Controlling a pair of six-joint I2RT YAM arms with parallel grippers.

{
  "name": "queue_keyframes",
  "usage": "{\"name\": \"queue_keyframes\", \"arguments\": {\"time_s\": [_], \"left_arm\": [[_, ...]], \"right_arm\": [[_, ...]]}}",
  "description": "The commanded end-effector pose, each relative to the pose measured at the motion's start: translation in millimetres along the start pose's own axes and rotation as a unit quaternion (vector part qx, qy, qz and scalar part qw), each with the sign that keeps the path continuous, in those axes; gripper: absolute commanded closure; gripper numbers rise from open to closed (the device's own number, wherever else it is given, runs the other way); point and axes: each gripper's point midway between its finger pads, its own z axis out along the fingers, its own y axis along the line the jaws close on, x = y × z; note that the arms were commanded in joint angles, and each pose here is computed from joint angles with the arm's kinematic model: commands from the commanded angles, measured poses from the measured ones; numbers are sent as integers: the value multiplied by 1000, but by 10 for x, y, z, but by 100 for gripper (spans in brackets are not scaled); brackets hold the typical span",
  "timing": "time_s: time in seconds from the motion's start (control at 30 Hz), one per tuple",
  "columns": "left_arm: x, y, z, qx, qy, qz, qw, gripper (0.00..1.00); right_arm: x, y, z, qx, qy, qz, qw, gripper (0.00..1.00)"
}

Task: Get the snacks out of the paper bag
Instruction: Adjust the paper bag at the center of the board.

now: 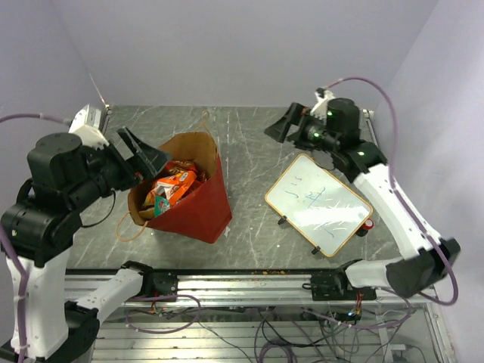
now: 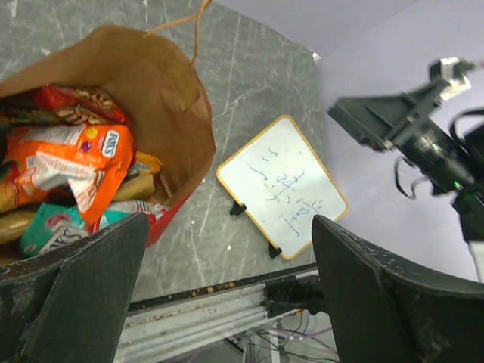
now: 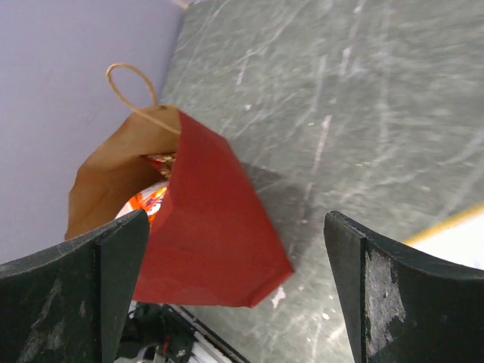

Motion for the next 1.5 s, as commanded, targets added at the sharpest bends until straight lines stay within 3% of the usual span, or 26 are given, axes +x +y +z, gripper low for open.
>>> {"name": "queue_keyframes", "arguments": {"time_s": [0.0, 0.23, 0.43, 0.6, 0.8, 0.93, 1.03, 1.17, 1.47], "left_arm": [[208, 71, -155, -6, 23, -28, 999, 0], [513, 209, -402, -17, 59, -43, 997, 0], [636, 195, -429, -9, 87, -47, 995, 1], [611, 274, -403, -32, 76, -59, 995, 0], [539, 337, -421, -53, 59, -51, 996, 1], [566, 383, -430, -68, 75, -36, 994, 1], [571, 462, -468, -82, 65, -32, 994, 0], [570, 584, -493, -113, 57, -32, 991, 1], [500, 715, -170, -163, 63, -42, 984, 3]], "right_arm": [[92, 508, 419, -101, 13, -2, 995, 0], [494, 1081, 1062, -137, 40, -66, 987, 0], [627, 1084, 1566, -134, 52, -133, 981, 2], [734, 1175, 1786, -154, 68, -167, 971, 30], [815, 1309, 1941, -155, 62, -187, 968, 40], [747, 1305, 2008, -133, 46, -175, 974, 76], [660, 1315, 1982, -121, 33, -158, 979, 82], [470, 1215, 1834, -74, 11, -139, 987, 100], [44, 787, 1458, -18, -31, -124, 992, 100]]}}
